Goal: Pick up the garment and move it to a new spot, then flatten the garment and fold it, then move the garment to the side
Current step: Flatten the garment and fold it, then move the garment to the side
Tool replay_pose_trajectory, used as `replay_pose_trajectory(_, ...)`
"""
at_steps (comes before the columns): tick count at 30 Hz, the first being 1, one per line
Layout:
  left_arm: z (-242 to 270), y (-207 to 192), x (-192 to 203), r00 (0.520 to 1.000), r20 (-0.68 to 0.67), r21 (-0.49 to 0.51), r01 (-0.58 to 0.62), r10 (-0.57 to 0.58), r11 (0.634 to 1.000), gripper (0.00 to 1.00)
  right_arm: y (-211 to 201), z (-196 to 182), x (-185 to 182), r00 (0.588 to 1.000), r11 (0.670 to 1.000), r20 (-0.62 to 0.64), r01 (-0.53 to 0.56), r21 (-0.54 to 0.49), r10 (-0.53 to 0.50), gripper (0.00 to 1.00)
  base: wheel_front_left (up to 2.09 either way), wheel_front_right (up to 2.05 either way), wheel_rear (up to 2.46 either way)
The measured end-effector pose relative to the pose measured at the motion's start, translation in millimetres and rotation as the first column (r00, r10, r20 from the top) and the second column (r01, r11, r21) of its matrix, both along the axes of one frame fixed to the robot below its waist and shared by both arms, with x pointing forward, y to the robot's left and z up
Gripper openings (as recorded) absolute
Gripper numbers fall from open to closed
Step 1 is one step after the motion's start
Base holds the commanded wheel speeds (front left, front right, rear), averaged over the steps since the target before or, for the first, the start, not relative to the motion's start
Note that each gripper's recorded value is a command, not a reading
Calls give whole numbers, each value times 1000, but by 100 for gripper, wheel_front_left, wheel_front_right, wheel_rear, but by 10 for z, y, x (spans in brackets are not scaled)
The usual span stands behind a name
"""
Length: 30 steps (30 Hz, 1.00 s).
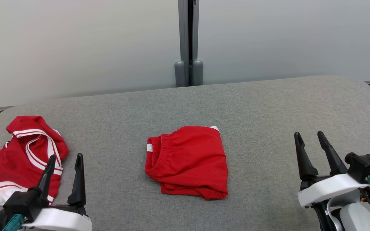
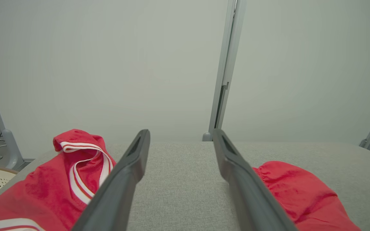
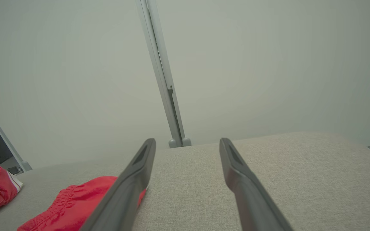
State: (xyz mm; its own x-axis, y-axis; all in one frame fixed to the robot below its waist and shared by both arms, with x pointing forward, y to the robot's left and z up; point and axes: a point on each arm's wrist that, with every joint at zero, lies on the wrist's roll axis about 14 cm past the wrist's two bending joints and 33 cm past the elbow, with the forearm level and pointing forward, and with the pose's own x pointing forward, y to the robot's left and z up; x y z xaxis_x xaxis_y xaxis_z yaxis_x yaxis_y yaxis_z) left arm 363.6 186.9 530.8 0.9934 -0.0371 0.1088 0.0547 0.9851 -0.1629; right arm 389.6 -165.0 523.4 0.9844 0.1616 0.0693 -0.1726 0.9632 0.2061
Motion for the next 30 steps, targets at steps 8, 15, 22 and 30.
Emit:
replay_pose_trajectory(8, -28, 60, -41, 1000, -5, 3, -19, 19, 1000, 100, 318, -135, 131, 988, 995, -121, -95, 11, 96, 100, 0, 0, 0)
replay_pose_trajectory(15, -115, 172, -125, 998, -29, -12, -61, 61, 998, 100, 710, -368, 402, 919, 978, -337, -207, 31, 205, 100, 0, 0, 0)
replay_pose_trajectory(22, -211, 359, -170, 991, -60, -19, -117, 116, 993, 100, 1003, -714, 597, 796, 962, -542, -249, 114, 270, 100, 0, 0, 0)
replay_pose_trajectory(30, -340, 533, -171, 980, -101, -24, -173, 170, 985, 100, 1201, -1255, 597, 596, 947, -739, -252, 199, 314, 100, 0, 0, 0)
